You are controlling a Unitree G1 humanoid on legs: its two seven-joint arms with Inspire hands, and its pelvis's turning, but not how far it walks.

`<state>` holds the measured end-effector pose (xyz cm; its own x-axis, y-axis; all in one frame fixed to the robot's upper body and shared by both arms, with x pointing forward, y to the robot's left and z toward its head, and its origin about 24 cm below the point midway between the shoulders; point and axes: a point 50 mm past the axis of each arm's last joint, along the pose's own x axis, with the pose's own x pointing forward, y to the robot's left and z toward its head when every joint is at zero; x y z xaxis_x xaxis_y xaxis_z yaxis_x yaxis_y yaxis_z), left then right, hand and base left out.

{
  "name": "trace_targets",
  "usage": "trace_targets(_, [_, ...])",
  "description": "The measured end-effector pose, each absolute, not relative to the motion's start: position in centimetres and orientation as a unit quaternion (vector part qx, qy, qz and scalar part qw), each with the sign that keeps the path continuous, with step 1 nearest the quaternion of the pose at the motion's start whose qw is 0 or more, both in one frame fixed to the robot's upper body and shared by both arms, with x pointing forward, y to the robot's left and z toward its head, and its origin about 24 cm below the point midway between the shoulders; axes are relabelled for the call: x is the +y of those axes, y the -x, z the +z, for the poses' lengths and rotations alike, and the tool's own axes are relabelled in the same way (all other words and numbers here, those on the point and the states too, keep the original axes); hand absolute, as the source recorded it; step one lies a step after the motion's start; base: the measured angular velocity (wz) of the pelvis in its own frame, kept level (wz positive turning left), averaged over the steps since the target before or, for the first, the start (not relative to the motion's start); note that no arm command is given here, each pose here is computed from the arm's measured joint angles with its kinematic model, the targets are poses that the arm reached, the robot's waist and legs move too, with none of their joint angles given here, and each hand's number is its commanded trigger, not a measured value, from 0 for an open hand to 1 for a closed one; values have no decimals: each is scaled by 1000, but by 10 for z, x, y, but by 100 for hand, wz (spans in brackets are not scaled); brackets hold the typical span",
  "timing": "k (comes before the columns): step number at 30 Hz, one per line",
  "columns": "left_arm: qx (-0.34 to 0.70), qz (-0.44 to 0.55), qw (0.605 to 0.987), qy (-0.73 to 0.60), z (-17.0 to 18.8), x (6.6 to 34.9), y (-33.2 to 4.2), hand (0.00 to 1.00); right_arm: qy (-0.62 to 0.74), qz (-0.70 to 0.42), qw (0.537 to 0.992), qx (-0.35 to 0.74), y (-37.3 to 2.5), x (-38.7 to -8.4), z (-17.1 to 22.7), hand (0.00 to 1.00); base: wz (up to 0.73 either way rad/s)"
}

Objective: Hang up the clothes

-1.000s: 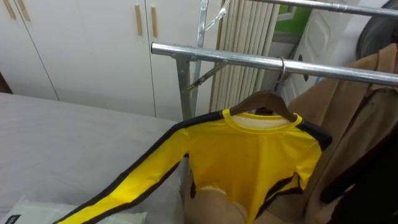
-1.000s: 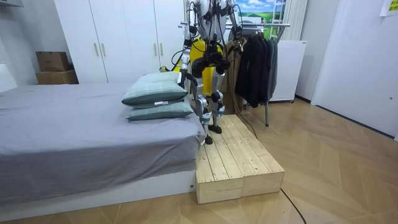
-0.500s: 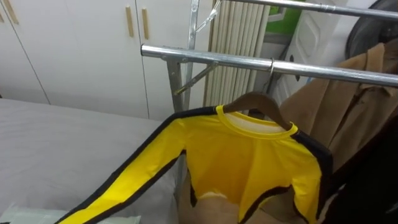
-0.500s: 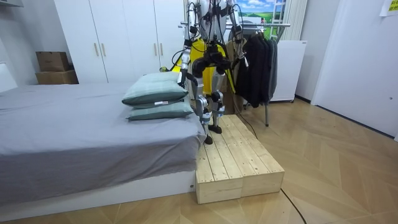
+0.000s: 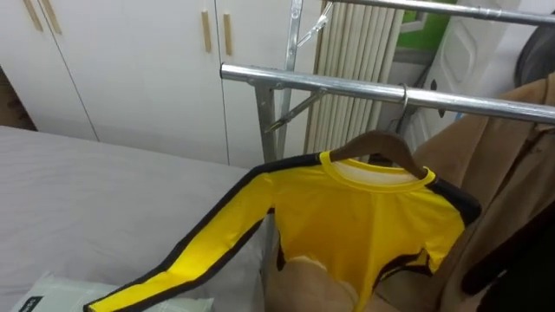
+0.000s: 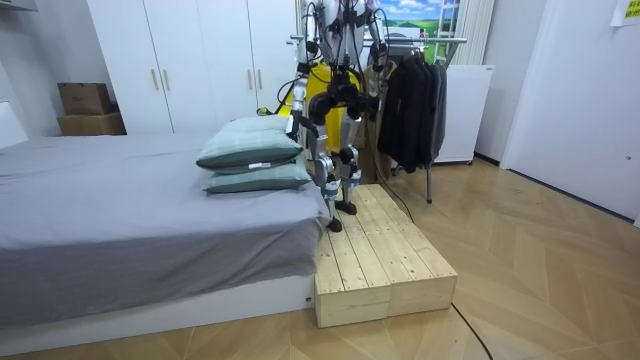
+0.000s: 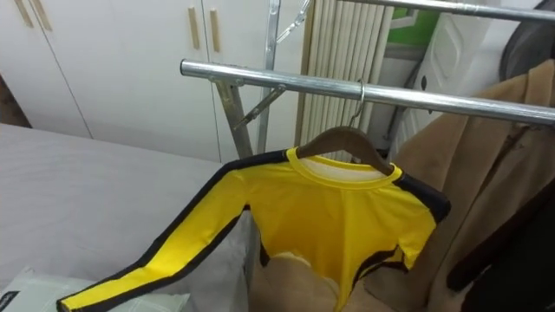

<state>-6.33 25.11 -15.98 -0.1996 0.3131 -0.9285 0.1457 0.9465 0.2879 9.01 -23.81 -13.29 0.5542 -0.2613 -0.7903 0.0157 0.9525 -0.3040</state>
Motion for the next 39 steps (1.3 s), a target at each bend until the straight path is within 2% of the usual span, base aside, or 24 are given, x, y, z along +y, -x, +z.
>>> trace_targets(11, [761,75,624,-160,-161,252,53,0,137,-9,861,490,-94,-216,-146,0,8])
trace_targets(22, [755,80,629,-168,-162,254,46,0,80,-34,830,551,-77,-220,-161,0,15])
trace_targets(39, [756,60,629,-174,-163,247,44,0,30,-79,815,573,-67,-225,-164,0,5])
